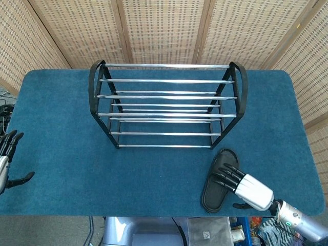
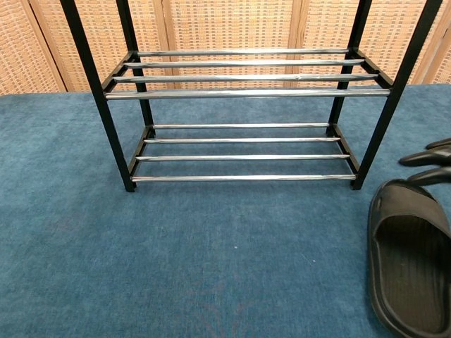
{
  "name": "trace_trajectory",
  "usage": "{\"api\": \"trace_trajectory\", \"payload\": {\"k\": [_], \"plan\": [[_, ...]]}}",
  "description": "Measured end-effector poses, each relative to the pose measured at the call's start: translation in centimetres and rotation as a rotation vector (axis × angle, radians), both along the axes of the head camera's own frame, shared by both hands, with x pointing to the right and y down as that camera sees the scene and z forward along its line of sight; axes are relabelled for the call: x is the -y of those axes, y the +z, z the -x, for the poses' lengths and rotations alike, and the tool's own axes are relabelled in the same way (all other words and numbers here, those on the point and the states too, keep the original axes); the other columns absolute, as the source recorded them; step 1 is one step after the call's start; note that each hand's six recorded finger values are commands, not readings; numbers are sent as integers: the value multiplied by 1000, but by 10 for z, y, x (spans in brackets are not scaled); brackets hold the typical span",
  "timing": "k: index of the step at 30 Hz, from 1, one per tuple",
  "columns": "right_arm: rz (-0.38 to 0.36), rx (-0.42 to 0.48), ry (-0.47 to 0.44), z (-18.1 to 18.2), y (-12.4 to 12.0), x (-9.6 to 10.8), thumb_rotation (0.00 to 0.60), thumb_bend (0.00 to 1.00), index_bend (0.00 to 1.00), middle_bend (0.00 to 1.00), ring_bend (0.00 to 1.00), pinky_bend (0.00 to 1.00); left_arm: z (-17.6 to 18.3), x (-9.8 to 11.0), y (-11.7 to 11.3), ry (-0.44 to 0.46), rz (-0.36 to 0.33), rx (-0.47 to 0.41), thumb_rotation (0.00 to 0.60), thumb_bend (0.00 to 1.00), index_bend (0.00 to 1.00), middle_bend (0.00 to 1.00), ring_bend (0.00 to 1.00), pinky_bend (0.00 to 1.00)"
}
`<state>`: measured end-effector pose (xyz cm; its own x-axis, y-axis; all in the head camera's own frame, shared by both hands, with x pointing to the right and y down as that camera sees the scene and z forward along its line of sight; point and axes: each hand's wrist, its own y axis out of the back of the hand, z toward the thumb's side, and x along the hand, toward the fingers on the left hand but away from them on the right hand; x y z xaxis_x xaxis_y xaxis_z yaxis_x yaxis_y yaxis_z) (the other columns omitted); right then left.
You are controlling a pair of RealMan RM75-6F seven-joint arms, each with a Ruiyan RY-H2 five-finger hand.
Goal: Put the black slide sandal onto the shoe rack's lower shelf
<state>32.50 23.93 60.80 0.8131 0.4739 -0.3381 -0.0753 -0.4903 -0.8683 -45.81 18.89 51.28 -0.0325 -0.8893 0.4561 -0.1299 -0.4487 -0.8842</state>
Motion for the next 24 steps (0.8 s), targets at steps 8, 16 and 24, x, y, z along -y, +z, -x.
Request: {"api": "trace_trajectory", "payload": {"k": [8,16,24], "plan": [[16,-31,-88,23,23,-10,600,0,0,0,0,0,2,1,1,-8,3,1,600,203,0,0,0,0],[4,-103,-148,33,47,-21,600,0,0,0,0,0,3,2,1,-9,6,-5,600,203,0,0,0,0],[-6,-156,-198,30,62,-27,600,0,0,0,0,0,4,2,2,-9,10,-6,600,203,0,0,0,0]]}}
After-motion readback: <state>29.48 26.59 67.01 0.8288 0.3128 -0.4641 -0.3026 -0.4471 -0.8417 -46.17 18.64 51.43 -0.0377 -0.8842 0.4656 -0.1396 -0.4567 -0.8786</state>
